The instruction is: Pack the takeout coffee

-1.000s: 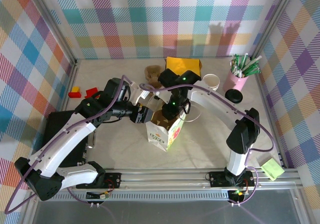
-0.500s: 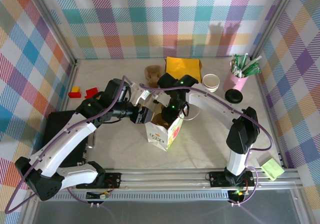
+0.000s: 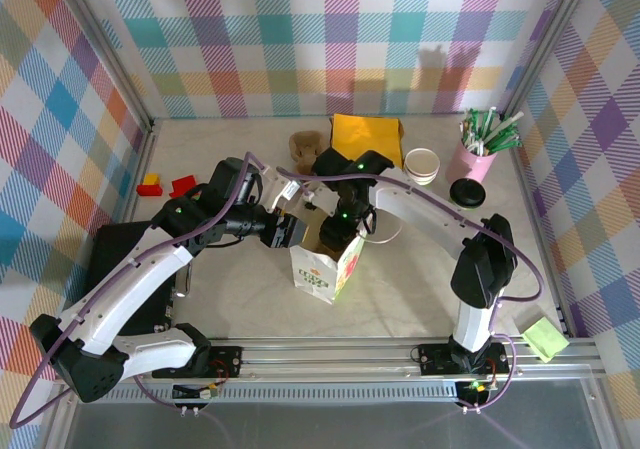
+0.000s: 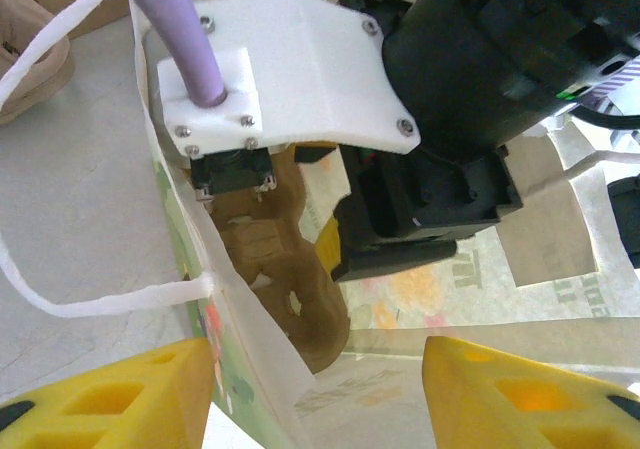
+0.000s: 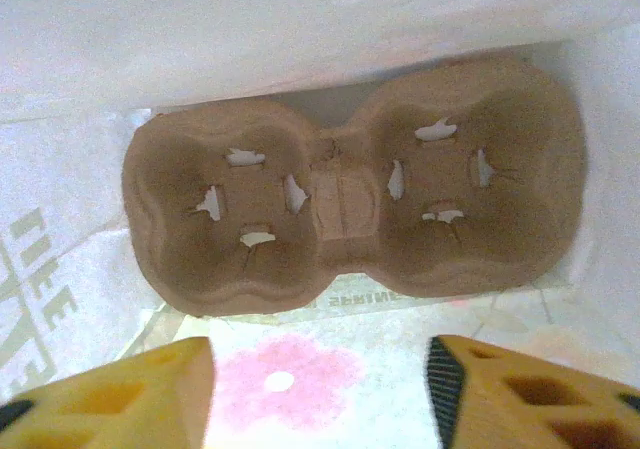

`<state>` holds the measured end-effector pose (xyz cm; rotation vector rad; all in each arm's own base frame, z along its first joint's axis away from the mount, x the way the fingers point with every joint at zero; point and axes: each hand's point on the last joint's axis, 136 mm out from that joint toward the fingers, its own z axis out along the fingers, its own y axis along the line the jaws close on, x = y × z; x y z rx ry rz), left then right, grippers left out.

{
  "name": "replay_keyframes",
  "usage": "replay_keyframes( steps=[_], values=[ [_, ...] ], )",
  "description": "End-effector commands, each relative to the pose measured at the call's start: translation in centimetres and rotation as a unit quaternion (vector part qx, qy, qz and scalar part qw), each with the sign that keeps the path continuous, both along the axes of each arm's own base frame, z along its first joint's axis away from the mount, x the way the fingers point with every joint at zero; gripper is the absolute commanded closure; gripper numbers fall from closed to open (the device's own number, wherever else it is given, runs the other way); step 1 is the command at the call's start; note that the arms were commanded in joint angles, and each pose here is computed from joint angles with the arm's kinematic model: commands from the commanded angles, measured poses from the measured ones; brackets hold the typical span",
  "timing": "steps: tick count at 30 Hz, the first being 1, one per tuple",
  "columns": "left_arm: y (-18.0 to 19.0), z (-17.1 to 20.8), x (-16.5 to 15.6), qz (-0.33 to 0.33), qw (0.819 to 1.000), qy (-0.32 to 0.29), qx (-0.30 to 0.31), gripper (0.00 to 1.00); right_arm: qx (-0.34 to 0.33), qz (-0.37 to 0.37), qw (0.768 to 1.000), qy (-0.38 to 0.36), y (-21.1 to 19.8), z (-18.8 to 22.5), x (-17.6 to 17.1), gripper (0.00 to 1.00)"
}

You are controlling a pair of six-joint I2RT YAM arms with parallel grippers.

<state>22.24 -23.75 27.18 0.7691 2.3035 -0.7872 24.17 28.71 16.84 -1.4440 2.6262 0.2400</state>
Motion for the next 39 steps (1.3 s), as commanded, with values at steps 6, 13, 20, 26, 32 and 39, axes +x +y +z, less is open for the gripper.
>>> replay_keyframes(
  steps=[6, 13, 20, 26, 32, 39],
  values=[
    [0.3, 1.8, -0.1, 0.005, 1.000, -0.015, -0.015, 0.43, 0.031, -0.016, 0.999, -0.031, 0.5, 5.6, 0.0, 0.26],
    [0.8, 3.6, 0.1, 0.027, 0.999, -0.029, -0.028, 0.43, 0.094, -0.064, 0.992, -0.054, 0.4, 11.2, -0.5, 0.22],
    [1.7, 6.0, 1.1, 0.098, 0.994, -0.029, -0.025, 0.46, 0.157, -0.182, 0.965, -0.107, -1.6, 17.1, 0.1, 0.21],
    [1.1, 7.5, 1.9, 0.145, 0.989, -0.020, -0.014, 0.53, 0.202, -0.296, 0.929, -0.094, -4.4, 18.4, 0.7, 0.21],
    [-2.3, 8.2, 1.6, 0.140, 0.990, -0.018, 0.003, 0.55, 0.243, -0.403, 0.882, -0.034, -7.3, 15.8, 2.2, 0.24],
    [-7.3, 4.1, 2.0, 0.109, 0.991, 0.025, 0.068, 0.58, 0.286, -0.417, 0.862, 0.036, -6.4, 13.2, 2.5, 0.24]
  ],
)
